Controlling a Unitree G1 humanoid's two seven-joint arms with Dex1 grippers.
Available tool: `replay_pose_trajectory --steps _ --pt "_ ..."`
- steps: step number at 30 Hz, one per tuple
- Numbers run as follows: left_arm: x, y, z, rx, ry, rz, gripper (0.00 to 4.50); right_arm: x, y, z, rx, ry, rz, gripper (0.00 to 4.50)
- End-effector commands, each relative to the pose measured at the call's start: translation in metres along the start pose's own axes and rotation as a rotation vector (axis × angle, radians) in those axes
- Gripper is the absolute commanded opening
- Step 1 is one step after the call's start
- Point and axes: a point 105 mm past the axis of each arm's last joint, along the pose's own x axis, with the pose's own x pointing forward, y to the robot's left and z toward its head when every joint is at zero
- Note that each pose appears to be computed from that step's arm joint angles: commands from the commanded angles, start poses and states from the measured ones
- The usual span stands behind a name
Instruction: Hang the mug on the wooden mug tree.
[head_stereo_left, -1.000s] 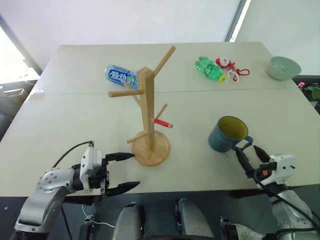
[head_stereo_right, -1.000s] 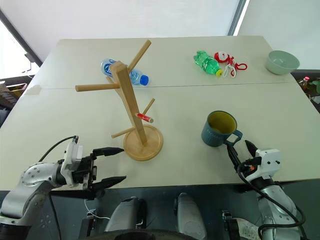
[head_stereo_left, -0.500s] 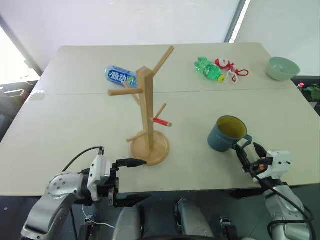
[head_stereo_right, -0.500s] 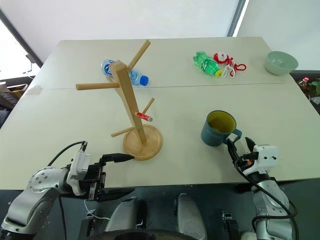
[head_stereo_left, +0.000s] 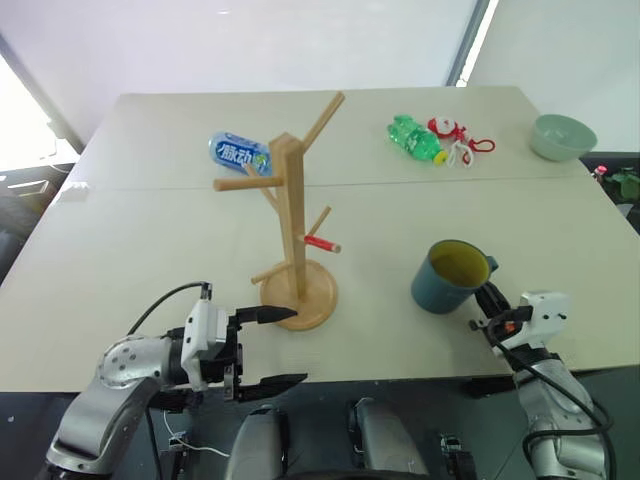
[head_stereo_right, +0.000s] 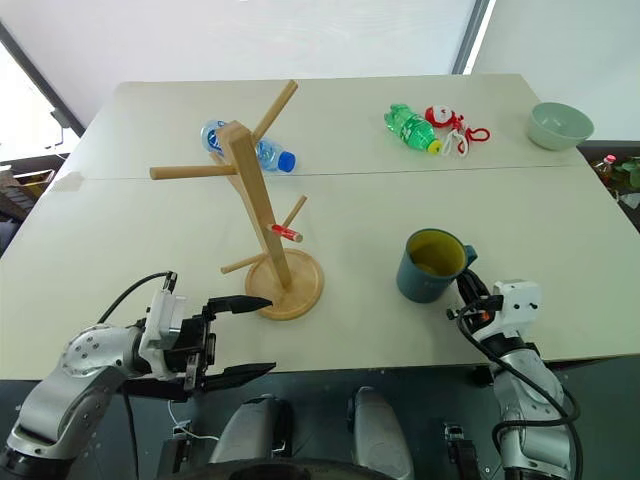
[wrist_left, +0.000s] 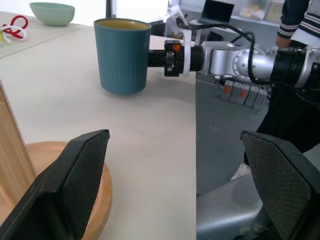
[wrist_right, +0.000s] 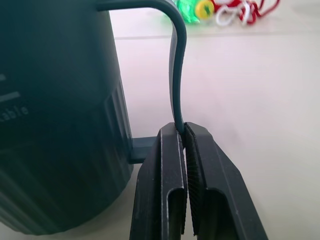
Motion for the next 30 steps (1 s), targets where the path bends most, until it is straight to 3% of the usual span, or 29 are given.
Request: replay_pose_trajectory --steps 1,6,13,19,30 --pt "-0.004 0.005 0.009 0.02 -0.013 0.028 4.5 0.002 0.016 0.032 -0.187 -0.051 0.124 0.04" --pt "-0.022 0.026 0.007 0.01 -0.006 0.129 4.5 -0.006 0.066 0.056 -0.482 -0.048 0.479 0.04" --pt "-0.042 0.047 0.014 0.026 -0.016 0.204 4.5 -0.01 0.124 0.1 -0.552 -0.172 0.722 0.04" --pt "-0.054 0.052 0.031 0.006 -0.084 0.226 4.5 -0.011 0.149 0.125 -0.555 -0.236 0.779 0.04" --pt "-0.065 0.055 0.048 0.017 -0.095 0.192 4.5 0.004 0.156 0.142 -0.59 -0.247 0.771 0.04"
